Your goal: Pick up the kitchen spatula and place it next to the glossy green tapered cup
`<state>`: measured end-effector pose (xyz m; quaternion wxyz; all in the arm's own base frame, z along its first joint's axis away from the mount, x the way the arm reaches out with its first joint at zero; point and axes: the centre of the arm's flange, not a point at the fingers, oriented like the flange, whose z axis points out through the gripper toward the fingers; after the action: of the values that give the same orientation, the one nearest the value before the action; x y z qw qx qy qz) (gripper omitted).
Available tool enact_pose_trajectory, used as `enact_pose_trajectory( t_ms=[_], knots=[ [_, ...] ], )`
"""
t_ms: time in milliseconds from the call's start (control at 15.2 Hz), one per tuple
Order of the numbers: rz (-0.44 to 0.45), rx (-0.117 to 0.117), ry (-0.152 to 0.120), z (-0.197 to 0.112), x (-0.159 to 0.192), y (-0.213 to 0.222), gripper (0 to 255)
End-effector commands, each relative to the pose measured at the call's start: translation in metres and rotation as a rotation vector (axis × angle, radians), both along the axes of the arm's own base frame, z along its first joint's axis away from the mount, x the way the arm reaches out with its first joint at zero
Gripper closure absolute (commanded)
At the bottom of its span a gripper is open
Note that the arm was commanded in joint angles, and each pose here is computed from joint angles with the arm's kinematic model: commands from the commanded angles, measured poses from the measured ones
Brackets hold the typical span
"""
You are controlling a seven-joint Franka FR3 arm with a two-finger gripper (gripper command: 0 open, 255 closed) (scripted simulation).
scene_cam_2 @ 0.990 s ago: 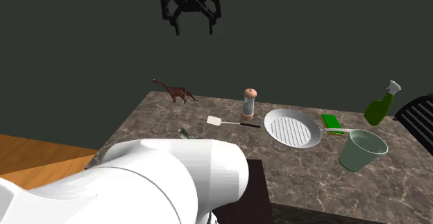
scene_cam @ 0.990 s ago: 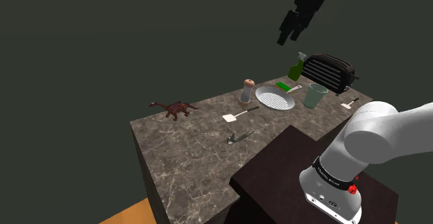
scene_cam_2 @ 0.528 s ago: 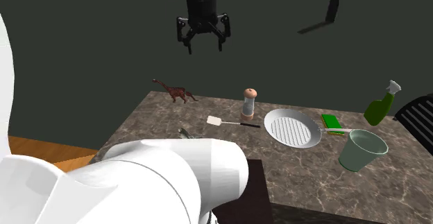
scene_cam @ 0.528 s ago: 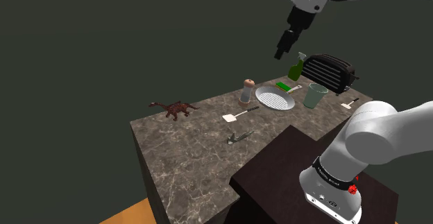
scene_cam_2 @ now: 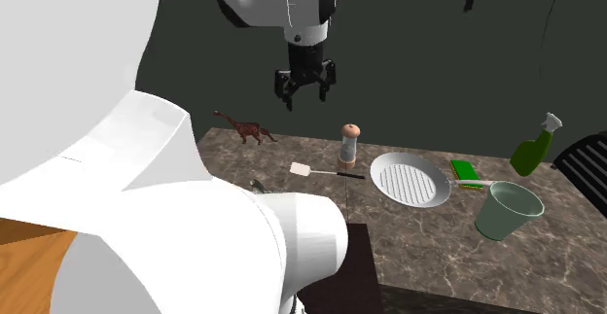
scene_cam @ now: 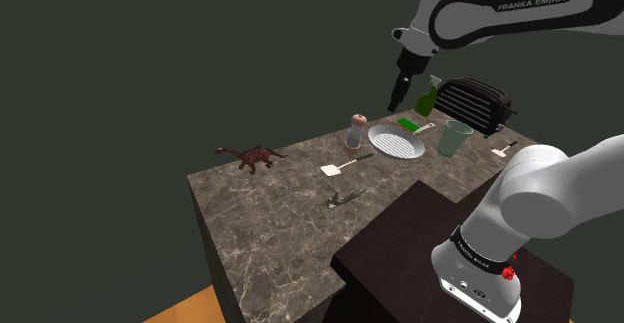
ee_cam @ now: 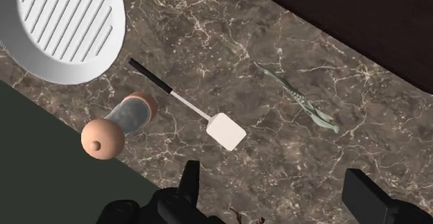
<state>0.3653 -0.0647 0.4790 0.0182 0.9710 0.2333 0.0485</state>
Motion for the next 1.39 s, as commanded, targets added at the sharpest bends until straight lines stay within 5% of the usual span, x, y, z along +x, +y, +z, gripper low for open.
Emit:
enact_pose_trajectory(
  t_ms=[0,1320],
  knots=[
    [0.074,-0.007,0.009,-0.023,0.009,-0.008,0],
    [0.764,-0.076,0.114,-0.259,0.118,-0.068,0]
  ],
)
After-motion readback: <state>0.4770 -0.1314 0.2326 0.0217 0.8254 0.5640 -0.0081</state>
